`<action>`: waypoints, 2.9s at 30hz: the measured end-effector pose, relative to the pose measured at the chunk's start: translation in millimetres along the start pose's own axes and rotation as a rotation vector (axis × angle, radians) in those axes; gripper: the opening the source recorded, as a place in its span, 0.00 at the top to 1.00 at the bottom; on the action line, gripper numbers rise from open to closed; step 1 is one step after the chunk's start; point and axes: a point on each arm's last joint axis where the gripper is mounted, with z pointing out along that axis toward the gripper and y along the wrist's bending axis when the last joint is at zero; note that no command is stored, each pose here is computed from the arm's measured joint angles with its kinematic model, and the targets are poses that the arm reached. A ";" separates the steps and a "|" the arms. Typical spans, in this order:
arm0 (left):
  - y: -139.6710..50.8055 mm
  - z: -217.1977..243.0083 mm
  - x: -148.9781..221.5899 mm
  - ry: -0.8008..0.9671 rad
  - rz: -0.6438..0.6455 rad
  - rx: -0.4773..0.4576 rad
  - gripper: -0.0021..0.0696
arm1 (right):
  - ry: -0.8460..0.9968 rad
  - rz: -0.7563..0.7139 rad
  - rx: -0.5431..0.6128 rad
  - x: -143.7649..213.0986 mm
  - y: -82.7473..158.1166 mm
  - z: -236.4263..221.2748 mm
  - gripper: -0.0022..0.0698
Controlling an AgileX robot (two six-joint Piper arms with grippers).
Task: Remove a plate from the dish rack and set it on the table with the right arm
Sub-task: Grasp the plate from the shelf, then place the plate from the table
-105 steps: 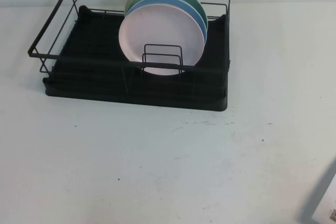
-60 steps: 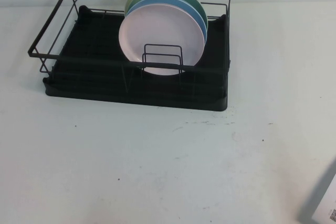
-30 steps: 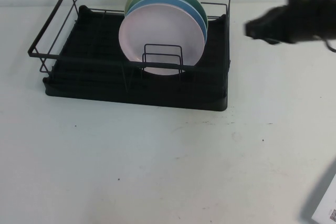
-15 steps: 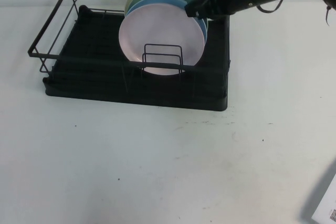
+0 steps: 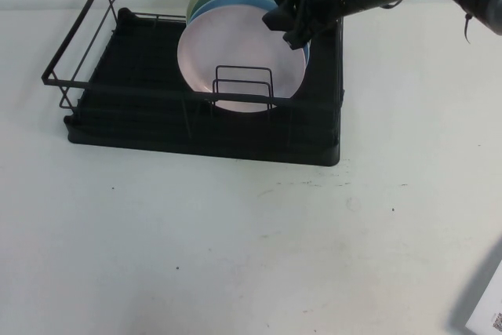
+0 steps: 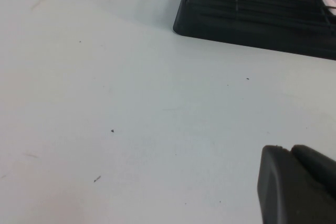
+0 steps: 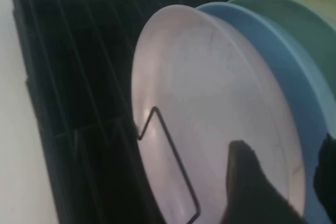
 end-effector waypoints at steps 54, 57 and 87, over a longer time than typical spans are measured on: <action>0.0 0.0 0.0 0.000 0.000 0.000 0.98 | -0.050 -0.004 0.133 -35.0 -3.7 -51.2 0.88; 0.0 0.0 0.0 0.000 0.000 0.000 0.98 | -0.052 0.041 0.129 -52.3 5.0 -84.4 0.88; 0.0 0.0 0.0 0.000 0.000 0.000 0.98 | 0.178 1.049 -0.092 82.3 132.7 -123.9 0.88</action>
